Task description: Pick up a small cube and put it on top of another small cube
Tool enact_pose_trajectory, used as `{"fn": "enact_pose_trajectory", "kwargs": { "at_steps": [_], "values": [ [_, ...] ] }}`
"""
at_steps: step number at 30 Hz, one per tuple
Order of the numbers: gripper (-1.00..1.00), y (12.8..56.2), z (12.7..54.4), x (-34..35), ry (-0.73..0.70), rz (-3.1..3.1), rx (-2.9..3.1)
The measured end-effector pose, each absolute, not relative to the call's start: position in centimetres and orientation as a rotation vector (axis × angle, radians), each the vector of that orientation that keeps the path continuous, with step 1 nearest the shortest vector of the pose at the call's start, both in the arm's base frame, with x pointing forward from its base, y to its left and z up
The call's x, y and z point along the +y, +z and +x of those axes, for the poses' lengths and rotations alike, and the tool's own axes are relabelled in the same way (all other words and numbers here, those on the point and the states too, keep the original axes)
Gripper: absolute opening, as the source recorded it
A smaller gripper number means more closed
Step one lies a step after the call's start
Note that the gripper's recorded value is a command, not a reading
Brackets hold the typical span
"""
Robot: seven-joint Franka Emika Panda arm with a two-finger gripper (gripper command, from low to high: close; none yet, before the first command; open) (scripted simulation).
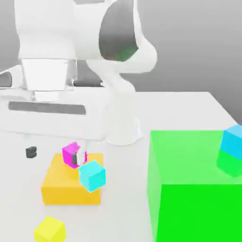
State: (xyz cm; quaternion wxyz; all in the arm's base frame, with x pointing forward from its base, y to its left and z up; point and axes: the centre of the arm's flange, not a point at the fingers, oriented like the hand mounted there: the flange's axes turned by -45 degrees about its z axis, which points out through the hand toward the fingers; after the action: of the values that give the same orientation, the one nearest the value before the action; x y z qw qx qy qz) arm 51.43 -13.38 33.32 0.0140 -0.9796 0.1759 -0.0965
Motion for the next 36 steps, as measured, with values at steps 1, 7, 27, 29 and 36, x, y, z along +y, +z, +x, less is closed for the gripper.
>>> {"fn": "enact_pose_trajectory", "kwargs": {
  "at_steps": [1, 7, 27, 29, 36],
  "values": [
    [0.00, 31.5, 51.3, -13.8, -0.261, -3.053, 0.568],
    [0.00, 20.7, 49.5, -16.6, -0.031, -3.060, 0.695],
    [-1.00, 22.2, 46.8, -17.1, 0.000, -3.006, 0.842],
    [-1.00, 23.8, 45.3, -17.1, 0.001, -2.971, 0.922],
    [-1.00, 28.4, 39.3, -16.9, 0.004, -2.846, 1.201]
  ]
}}
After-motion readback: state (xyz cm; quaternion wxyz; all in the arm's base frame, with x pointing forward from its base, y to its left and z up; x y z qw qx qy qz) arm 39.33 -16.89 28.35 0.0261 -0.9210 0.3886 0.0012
